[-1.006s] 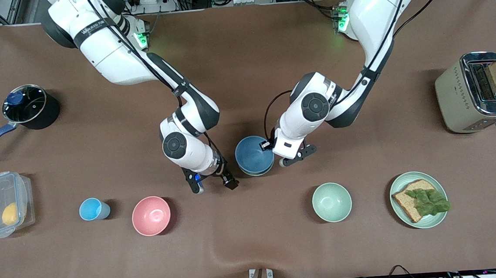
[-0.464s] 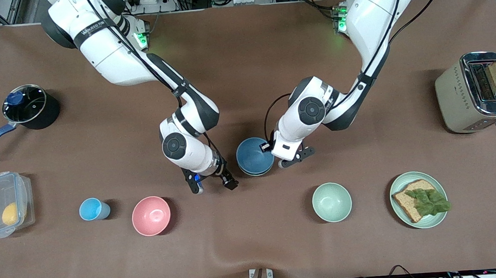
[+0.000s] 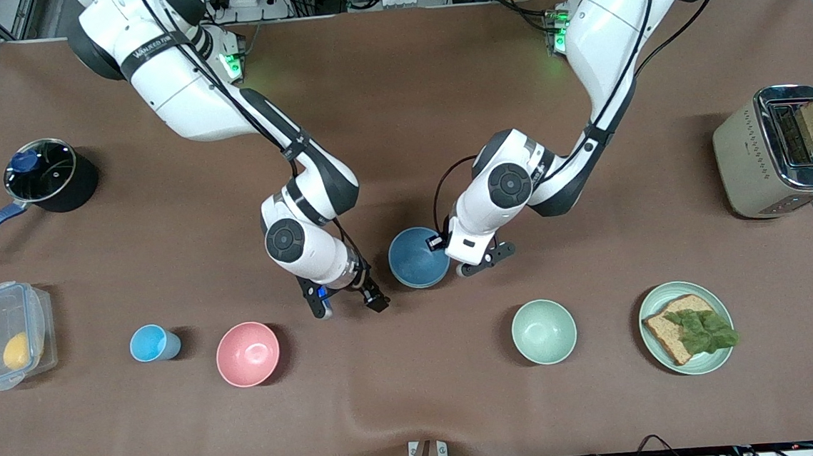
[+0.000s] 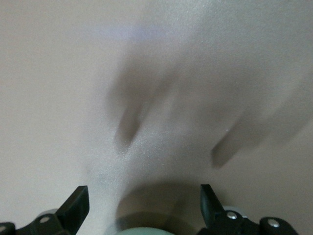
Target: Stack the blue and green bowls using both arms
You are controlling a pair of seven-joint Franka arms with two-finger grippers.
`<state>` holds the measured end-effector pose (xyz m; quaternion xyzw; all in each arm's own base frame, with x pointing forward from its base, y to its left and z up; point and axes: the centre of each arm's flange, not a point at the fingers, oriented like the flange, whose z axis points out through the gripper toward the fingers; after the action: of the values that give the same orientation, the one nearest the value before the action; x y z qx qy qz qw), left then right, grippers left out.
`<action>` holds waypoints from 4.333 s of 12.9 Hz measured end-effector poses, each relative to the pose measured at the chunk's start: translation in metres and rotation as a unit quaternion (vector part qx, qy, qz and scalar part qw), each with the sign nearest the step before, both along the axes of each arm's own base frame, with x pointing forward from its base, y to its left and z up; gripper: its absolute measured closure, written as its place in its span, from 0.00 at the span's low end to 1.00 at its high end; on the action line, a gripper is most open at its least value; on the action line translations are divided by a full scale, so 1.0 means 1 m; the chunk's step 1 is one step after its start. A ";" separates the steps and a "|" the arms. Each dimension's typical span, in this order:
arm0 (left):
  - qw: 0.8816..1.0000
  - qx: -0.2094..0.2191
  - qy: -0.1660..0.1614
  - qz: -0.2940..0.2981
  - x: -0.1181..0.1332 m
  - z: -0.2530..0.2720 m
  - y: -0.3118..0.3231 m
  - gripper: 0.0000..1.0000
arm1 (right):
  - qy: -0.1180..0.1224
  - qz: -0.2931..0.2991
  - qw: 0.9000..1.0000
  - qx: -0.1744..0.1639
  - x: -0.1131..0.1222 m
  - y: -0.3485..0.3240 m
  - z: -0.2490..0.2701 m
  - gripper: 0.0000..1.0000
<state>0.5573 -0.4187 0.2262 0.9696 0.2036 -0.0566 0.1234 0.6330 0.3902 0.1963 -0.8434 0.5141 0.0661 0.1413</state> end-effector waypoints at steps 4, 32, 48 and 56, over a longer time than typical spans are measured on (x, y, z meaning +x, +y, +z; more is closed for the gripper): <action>1.000 0.003 -0.006 -0.002 0.001 -0.003 0.000 0.57 | 0.000 0.001 1.000 0.000 -0.001 0.001 0.000 0.00; 0.975 0.138 -0.078 -0.156 -0.003 0.403 0.329 0.00 | 0.018 0.120 0.993 -0.008 0.035 -0.074 0.010 0.00; 0.969 0.138 -0.057 -0.198 -0.014 0.409 0.343 0.00 | -0.057 0.496 0.859 -0.112 -0.005 -0.340 0.370 0.00; 0.968 0.137 -0.045 -0.204 -0.018 0.407 0.338 0.00 | -0.046 0.512 0.846 -0.143 -0.068 -0.382 0.425 0.00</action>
<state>0.5394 -0.0808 0.6334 0.9998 0.0015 -0.0081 -0.0158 0.5647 0.0078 0.6209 -0.9998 0.0060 0.0157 -0.0106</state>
